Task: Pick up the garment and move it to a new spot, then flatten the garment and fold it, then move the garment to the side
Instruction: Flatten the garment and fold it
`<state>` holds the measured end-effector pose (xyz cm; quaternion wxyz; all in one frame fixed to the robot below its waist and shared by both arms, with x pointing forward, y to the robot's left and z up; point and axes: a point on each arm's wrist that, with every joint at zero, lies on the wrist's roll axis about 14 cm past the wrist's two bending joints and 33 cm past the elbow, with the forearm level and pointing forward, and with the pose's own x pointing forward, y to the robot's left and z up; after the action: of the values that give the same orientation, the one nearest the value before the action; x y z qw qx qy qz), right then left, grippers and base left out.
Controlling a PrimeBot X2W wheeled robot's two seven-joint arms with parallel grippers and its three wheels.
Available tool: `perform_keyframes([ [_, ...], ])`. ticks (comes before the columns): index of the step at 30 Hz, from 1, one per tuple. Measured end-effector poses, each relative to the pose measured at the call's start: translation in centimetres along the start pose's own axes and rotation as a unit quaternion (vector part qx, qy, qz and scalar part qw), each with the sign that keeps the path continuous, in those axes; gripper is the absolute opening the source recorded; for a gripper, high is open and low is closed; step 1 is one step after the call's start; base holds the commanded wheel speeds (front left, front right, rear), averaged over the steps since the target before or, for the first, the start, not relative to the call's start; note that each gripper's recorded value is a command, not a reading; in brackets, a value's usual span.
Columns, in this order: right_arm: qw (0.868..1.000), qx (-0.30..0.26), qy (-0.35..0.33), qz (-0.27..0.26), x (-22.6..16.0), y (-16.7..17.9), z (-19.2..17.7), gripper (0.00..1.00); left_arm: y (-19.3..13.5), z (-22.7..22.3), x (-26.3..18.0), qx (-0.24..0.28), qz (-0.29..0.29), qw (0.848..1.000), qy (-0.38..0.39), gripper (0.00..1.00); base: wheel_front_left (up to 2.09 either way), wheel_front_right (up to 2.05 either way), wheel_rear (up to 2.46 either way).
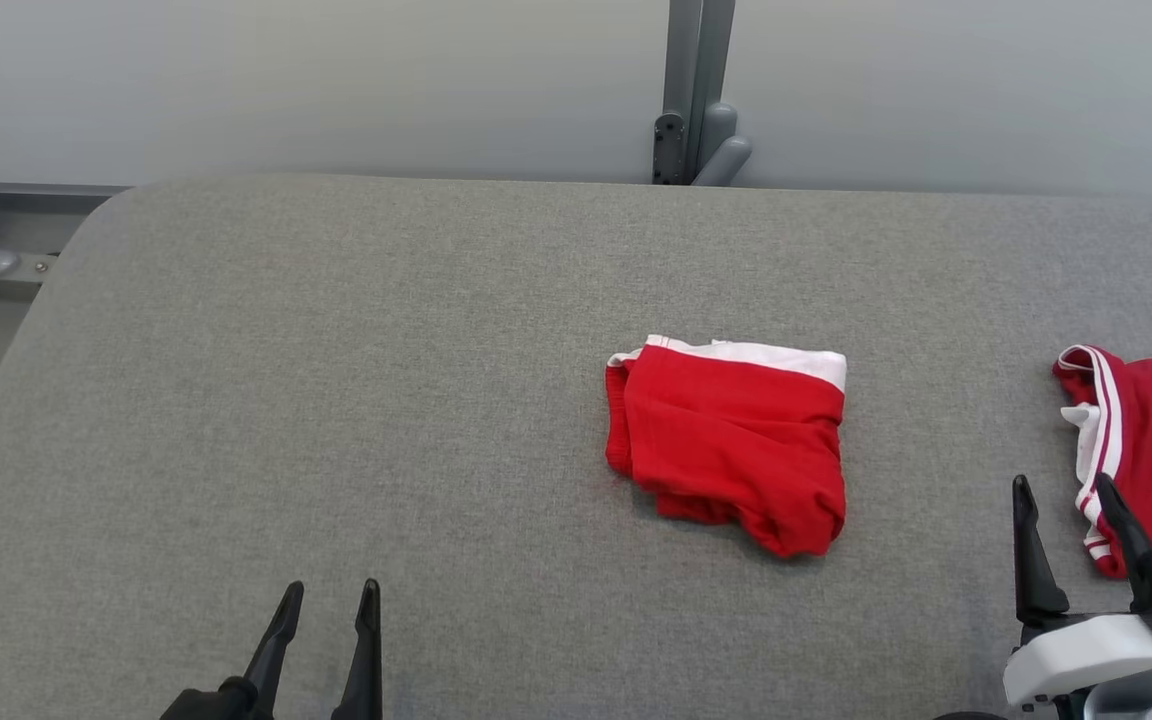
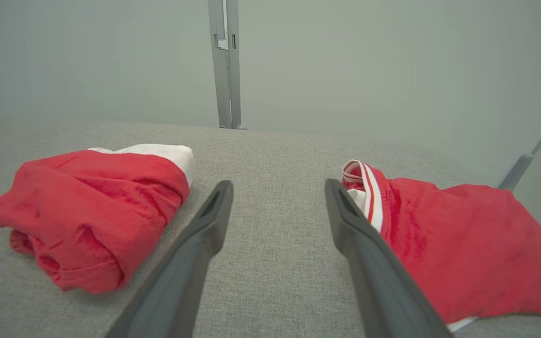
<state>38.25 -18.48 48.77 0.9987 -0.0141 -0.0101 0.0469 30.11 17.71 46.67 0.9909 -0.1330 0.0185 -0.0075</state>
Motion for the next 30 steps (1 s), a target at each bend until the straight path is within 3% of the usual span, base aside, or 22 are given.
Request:
perform_keyframes([
  [2, 1.000, 0.002, -0.011, -0.002, 0.2, 0.1, 0.7, 1.00, 0.0, 0.0, 0.0, 0.000, 0.001, 1.000, 0.000, 1.00, 0.00, 0.00, 0.00],
  [3, 1.000, 0.004, -0.015, -0.002, 0.4, 0.3, 0.9, 0.43, 0.0, 0.0, 0.1, 0.000, 0.002, 1.000, -0.001, 1.00, 0.00, 0.00, 0.00],
  [4, 1.000, 0.009, -0.022, 0.000, 0.6, 0.6, 1.3, 0.00, 0.0, 0.1, 0.1, 0.001, 0.002, 1.000, -0.001, 1.00, 0.00, 0.00, 0.00],
  [7, 0.999, 0.014, -0.035, 0.030, 1.9, 2.8, 2.0, 0.00, 0.2, 0.2, 0.3, 0.001, 0.005, 1.000, -0.002, 1.00, 0.00, 0.00, 0.00],
  [12, 0.991, 0.006, -0.046, 0.124, 5.3, 9.4, 2.8, 0.00, -0.2, 0.0, 1.6, 0.001, -0.001, 1.000, 0.003, 1.00, 0.00, 0.00, 0.00],
  [19, 0.967, -0.030, 0.010, 0.251, 7.7, 17.7, -0.8, 0.00, 0.0, -0.2, 2.9, 0.000, 0.002, 1.000, 0.007, 1.00, 0.00, 0.00, 0.00],
  [30, 0.944, -0.040, 0.103, 0.310, 6.5, 21.0, -6.7, 0.00, 1.6, -1.0, 2.4, -0.002, 0.030, 0.999, 0.021, 1.00, 0.00, 0.00, 0.00],
])
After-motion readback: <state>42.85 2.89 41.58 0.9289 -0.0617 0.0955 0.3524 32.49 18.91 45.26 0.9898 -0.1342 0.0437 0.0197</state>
